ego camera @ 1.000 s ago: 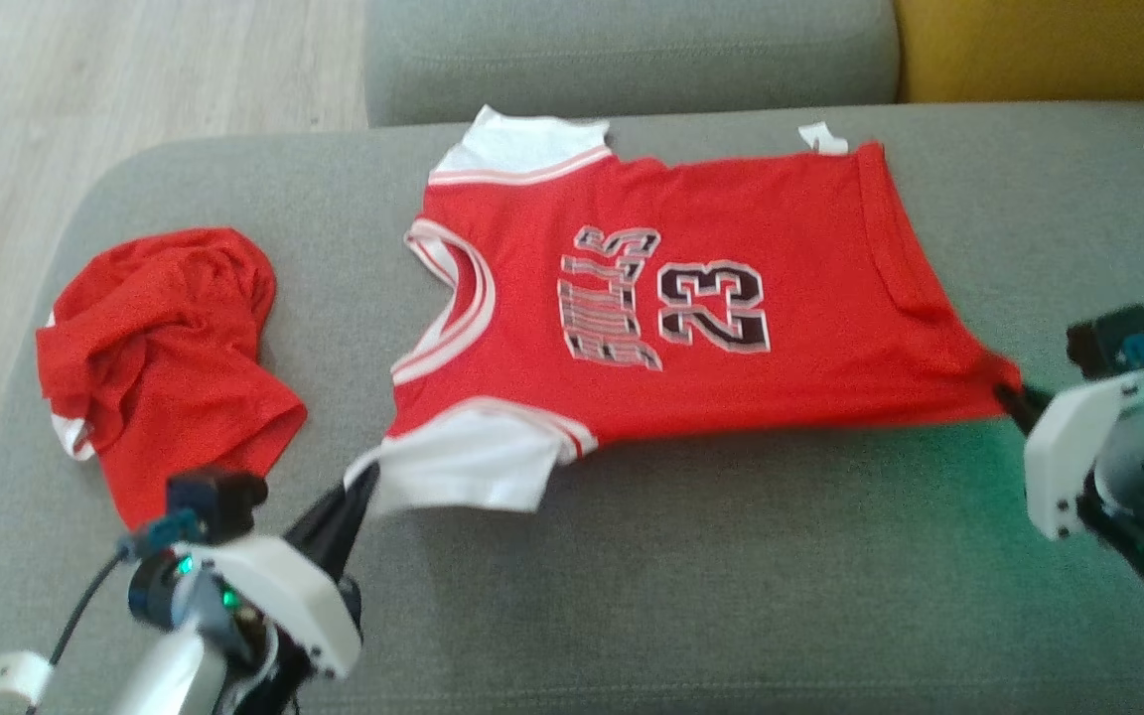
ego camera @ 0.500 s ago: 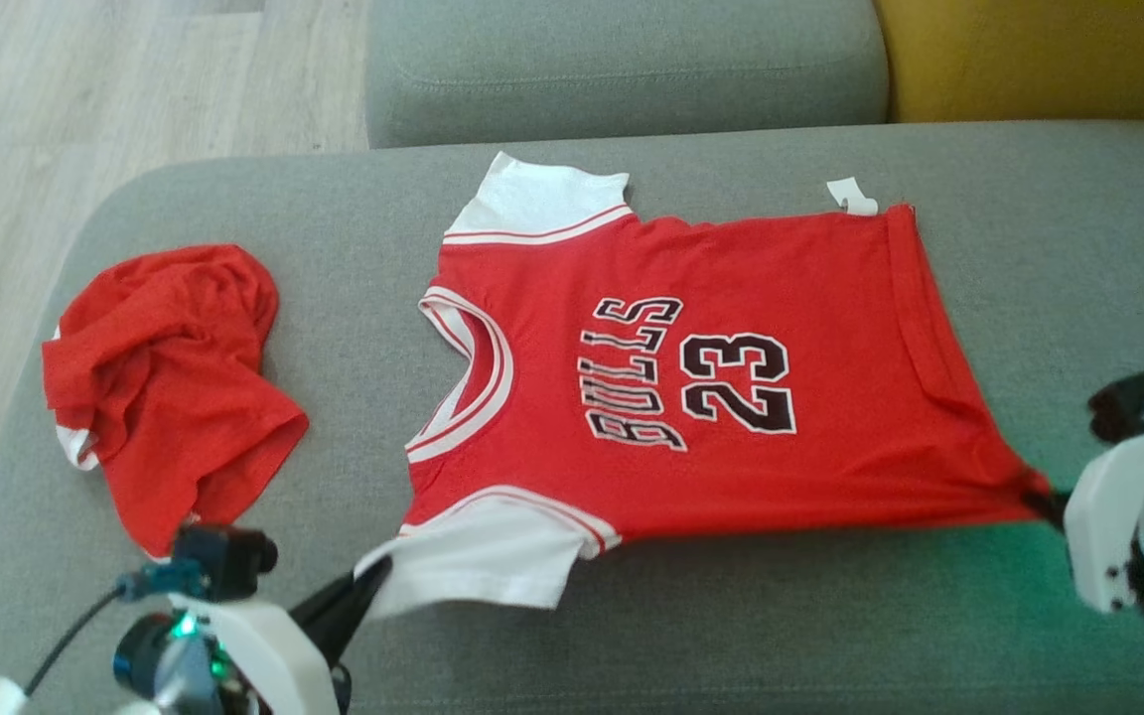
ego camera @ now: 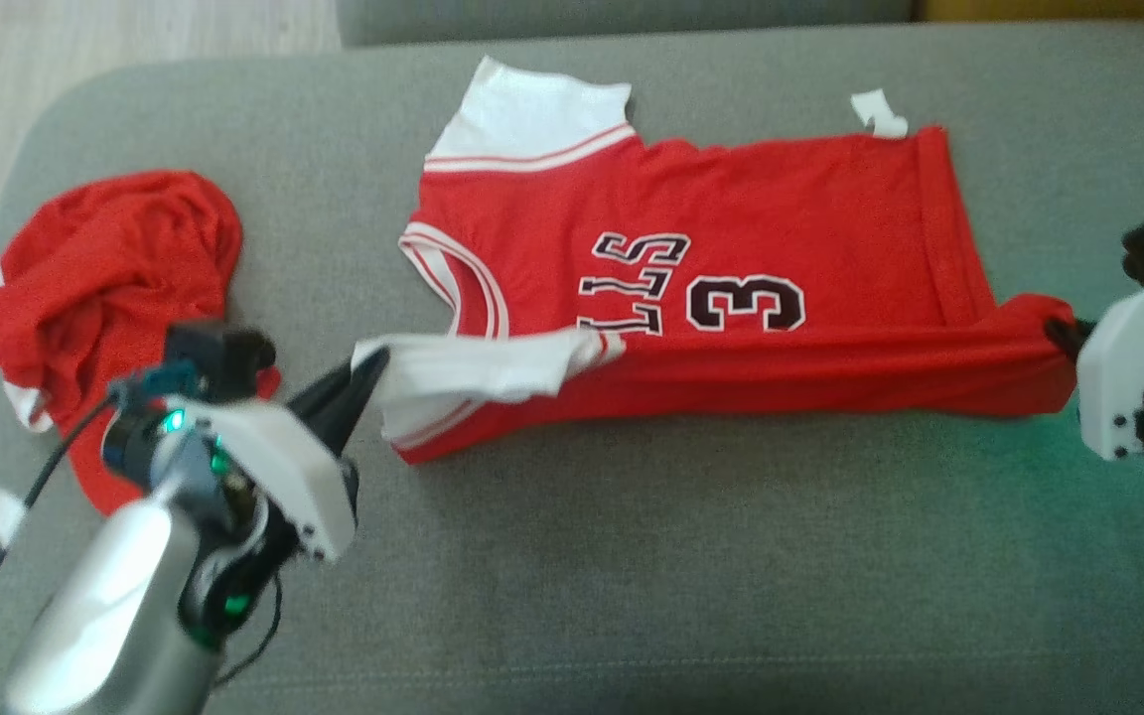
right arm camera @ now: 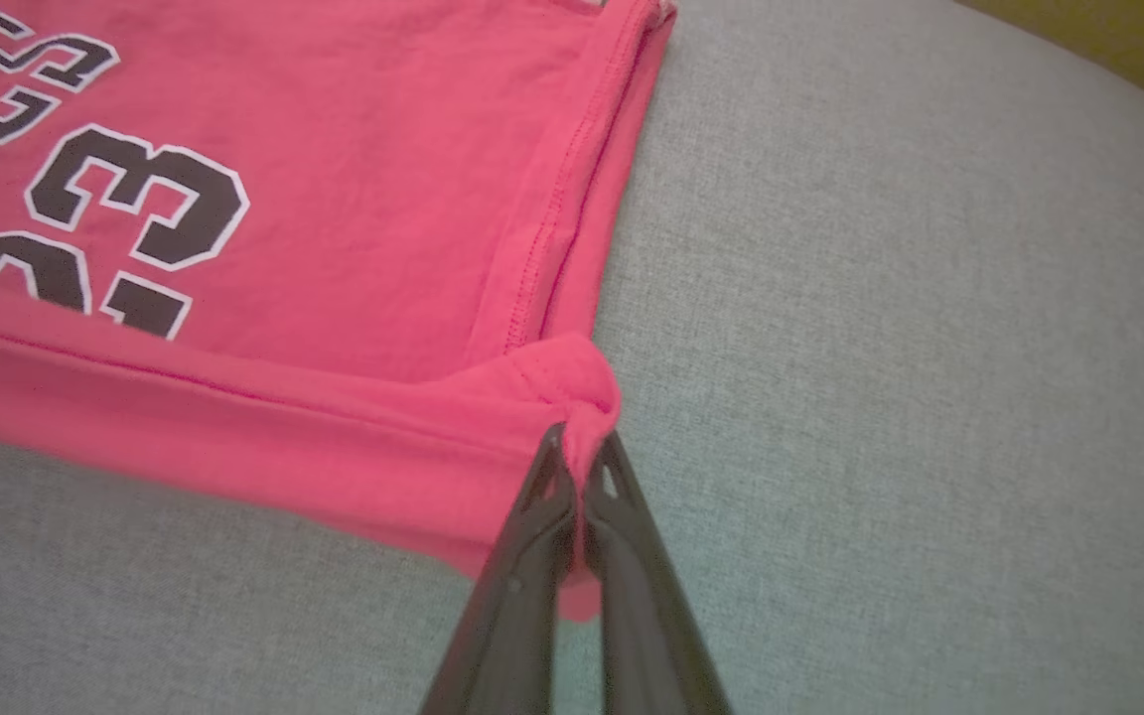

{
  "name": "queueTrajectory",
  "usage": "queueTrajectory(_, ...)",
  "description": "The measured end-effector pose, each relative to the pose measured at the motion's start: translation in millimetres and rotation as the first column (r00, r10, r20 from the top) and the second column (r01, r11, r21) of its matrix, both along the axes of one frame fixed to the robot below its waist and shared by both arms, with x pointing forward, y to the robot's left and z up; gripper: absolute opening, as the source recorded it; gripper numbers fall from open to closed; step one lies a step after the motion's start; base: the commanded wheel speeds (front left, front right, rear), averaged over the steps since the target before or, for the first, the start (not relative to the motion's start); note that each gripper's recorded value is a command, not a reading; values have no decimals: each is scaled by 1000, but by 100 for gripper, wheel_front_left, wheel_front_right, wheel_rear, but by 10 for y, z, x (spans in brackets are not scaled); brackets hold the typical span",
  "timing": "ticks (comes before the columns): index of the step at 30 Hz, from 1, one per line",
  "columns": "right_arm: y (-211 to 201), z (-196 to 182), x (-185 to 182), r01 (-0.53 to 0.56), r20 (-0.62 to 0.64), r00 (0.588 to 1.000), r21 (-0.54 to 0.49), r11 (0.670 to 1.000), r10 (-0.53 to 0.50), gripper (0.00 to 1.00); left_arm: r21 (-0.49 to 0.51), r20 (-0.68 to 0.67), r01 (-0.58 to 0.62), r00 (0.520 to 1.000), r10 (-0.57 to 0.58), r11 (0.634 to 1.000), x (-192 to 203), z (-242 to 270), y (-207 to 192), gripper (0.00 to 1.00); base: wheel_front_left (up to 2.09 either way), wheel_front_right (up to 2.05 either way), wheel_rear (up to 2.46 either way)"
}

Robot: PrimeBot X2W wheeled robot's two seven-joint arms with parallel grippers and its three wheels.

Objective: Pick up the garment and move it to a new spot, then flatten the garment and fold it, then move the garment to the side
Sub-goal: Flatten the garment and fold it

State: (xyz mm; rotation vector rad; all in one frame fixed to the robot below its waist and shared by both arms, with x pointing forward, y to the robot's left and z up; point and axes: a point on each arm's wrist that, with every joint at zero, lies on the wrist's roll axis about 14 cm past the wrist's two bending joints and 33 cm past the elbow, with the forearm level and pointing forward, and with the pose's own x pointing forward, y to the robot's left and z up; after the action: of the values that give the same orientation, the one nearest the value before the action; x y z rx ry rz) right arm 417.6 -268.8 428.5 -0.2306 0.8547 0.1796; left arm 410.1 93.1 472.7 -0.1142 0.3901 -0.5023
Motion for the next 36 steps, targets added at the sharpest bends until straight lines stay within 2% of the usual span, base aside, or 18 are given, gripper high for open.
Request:
queueTrajectory(9,39,-350,72,-21,-94,995,-52,998,16,0,29,-49,25,999,-23,999,306,-345,-149,0,0,0,0)
queueTrajectory(17,67,-411,240,-18,-58,998,-53,998,15,0,76,-48,49,998,-45,996,509,-540,-258,0,0,0,0)
queueTrajectory(18,82,-409,265,-20,-42,999,-48,999,18,16,81,-42,45,998,-42,996,542,-552,-257,15,0,0,0)
queueTrajectory(19,95,-403,291,-15,-26,1000,-40,999,14,100,83,-31,41,999,-38,996,574,-550,-260,88,0,0,0)
queueTrajectory(20,106,-394,311,-11,-12,1000,-31,999,11,100,82,-19,37,999,-35,996,607,-539,-268,100,0,0,0)
queueTrajectory(24,132,-226,443,3,119,993,11,1000,-4,100,41,44,-14,999,12,999,707,-424,-284,100,0,0,0)
queueTrajectory(25,132,-226,443,3,119,993,11,1000,-4,100,41,44,-14,999,12,999,707,-424,-284,100,0,0,0)
queueTrajectory(29,159,130,614,10,318,947,77,997,-34,100,-66,155,-102,982,111,993,810,-125,-248,100,0,0,0)
queueTrajectory(32,213,501,714,-1,492,868,137,991,-67,100,-170,233,-175,949,212,970,871,167,-177,100,0,0,0)
queueTrajectory(36,208,998,688,-6,682,715,226,974,-154,100,-271,289,-251,899,328,929,805,478,-78,100,0,0,0)
